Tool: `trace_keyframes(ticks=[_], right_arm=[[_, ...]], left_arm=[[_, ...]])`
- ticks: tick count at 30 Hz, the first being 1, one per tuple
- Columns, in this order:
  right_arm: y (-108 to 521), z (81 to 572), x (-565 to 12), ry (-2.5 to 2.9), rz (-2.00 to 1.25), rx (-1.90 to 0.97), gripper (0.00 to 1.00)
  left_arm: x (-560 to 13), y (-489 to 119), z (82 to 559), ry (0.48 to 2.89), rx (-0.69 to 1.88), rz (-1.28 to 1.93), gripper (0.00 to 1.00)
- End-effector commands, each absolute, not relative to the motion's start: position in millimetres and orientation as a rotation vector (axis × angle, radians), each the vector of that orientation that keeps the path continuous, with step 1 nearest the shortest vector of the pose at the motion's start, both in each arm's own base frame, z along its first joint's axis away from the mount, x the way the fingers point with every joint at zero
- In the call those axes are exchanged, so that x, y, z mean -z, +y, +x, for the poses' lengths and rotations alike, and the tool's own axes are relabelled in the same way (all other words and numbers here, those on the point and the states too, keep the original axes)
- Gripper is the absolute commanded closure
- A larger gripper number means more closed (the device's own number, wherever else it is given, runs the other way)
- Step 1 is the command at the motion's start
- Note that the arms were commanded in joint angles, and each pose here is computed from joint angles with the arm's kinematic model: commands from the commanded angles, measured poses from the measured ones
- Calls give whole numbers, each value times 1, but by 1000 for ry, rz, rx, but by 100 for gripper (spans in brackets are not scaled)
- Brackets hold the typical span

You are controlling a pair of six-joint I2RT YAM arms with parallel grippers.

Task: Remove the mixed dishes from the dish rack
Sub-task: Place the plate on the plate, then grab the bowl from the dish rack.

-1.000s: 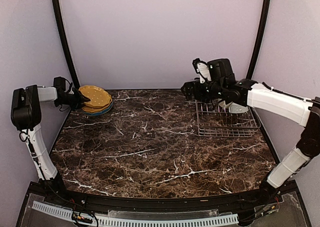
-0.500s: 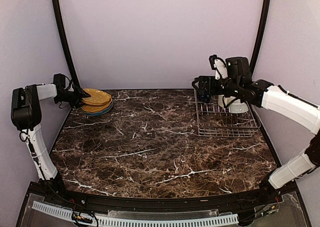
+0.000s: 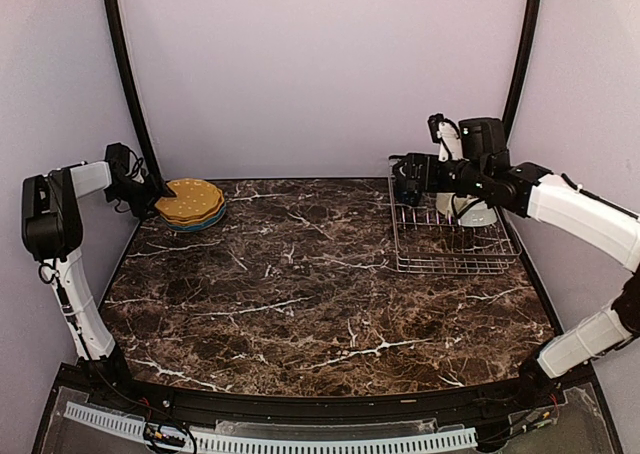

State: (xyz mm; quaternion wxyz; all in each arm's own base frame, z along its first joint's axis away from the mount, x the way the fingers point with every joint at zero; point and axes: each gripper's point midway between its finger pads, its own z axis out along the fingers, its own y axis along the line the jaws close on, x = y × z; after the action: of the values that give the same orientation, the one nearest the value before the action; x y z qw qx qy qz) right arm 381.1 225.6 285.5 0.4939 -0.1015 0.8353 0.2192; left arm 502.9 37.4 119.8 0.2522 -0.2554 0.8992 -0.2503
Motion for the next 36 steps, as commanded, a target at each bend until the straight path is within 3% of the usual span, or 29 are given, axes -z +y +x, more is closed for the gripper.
trace_keyframes(ticks=[1, 26, 36], right_arm=[[213, 383, -290, 2015, -190, -546, 1], [183, 384, -273, 2063, -89, -588, 1], [155, 394, -249, 2178, 21, -534, 1]], left_arm=[[-172, 40, 504, 2367, 614, -587, 23], [-189, 36, 503, 2316, 602, -543, 16], [-221, -38, 499, 2282, 695, -344, 16]])
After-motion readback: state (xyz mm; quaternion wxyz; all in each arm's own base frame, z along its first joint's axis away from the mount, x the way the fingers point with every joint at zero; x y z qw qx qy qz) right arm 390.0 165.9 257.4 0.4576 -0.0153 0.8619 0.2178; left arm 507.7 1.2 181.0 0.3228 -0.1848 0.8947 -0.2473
